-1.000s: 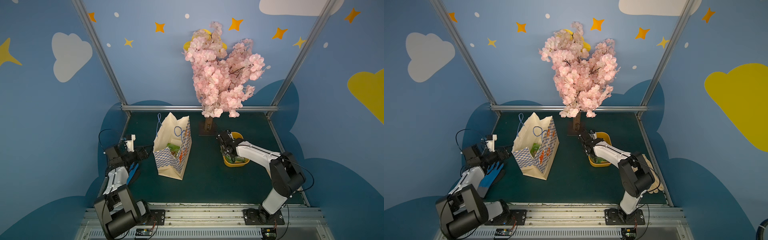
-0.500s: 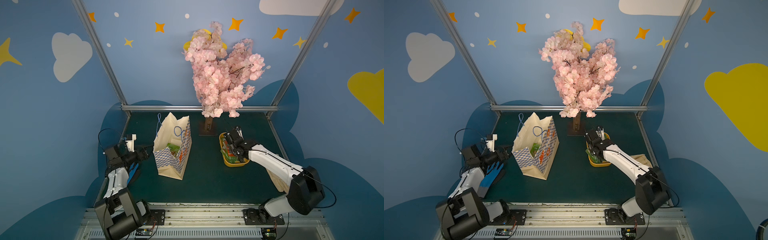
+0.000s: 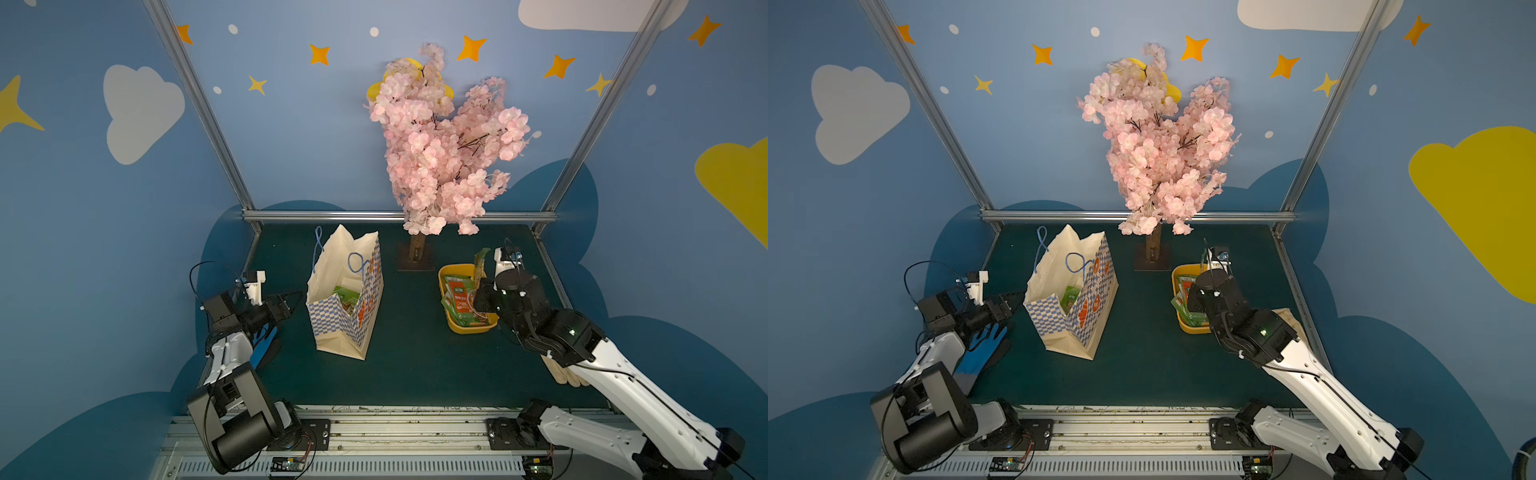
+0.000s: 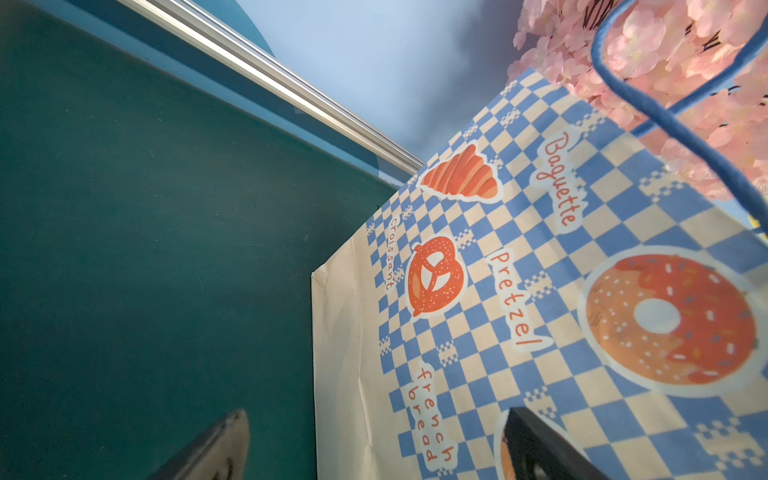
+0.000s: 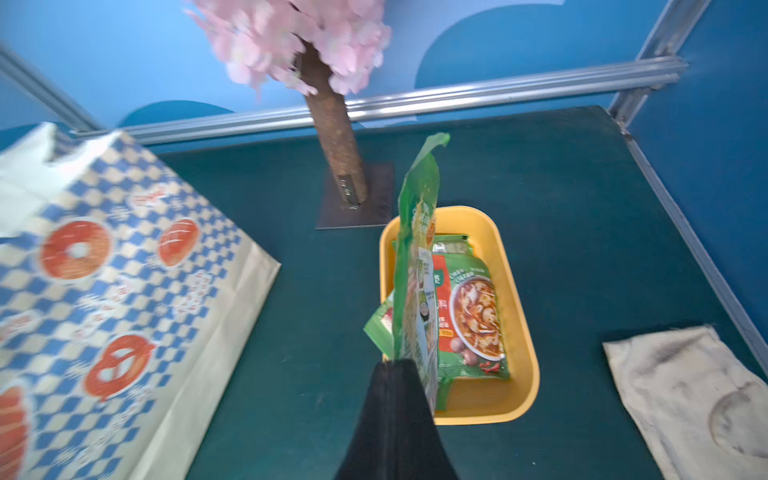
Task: Place the condiment packets inside the bag
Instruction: Pick up the condiment packet from the storage box, then place the condiment packet in the paper bag.
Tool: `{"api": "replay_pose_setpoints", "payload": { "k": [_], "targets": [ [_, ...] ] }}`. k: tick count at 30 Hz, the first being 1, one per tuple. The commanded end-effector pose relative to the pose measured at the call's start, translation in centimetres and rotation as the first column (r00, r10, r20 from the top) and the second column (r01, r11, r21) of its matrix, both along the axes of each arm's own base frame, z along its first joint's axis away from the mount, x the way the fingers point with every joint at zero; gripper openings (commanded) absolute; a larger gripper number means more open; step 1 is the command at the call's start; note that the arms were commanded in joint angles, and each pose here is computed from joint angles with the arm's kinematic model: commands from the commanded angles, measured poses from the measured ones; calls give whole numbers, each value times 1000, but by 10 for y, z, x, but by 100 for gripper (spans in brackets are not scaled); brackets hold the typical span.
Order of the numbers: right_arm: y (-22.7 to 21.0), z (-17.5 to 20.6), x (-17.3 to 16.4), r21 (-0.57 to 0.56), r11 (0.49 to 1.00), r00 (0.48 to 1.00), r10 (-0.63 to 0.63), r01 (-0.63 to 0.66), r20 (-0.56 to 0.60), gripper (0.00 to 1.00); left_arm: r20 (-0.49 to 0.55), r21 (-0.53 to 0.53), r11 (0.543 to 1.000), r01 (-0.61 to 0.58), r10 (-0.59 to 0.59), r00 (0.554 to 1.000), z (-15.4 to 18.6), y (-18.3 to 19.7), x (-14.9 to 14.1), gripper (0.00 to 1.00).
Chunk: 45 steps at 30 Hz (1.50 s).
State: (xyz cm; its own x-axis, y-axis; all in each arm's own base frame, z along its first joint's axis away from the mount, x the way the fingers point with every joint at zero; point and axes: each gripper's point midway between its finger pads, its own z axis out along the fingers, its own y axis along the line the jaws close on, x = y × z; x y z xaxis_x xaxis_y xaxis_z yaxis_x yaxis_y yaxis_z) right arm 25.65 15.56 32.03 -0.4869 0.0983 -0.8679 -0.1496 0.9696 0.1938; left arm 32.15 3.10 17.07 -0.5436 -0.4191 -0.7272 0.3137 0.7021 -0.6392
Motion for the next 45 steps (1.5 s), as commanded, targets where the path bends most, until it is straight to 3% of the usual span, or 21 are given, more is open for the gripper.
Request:
{"api": "replay_pose_setpoints", "payload": {
  "k": [1,12,20,28,37,45],
  "targets": [
    [14,32,-15,60,995,995,82,-85,48,0,32,-19,1000,7,-6,999,11,6,4,100],
    [105,100,-49,94,922,919,358,-376,164,0,27,-30,1000,7,-6,1000,9,8,5,100],
    [194,146,-73,76,846,829,492,-527,266,0,31,-27,1000,6,-5,1000,8,8,5,100],
    [269,175,-72,83,790,769,558,-607,312,0,38,-22,1000,7,-6,999,9,7,5,100],
    [310,158,-50,38,821,790,535,-570,301,0,44,-21,1000,8,-7,999,10,6,4,100],
    [312,131,-39,0,849,822,512,-529,251,0,47,-21,1000,8,-7,999,11,6,4,100]
  ]
}}
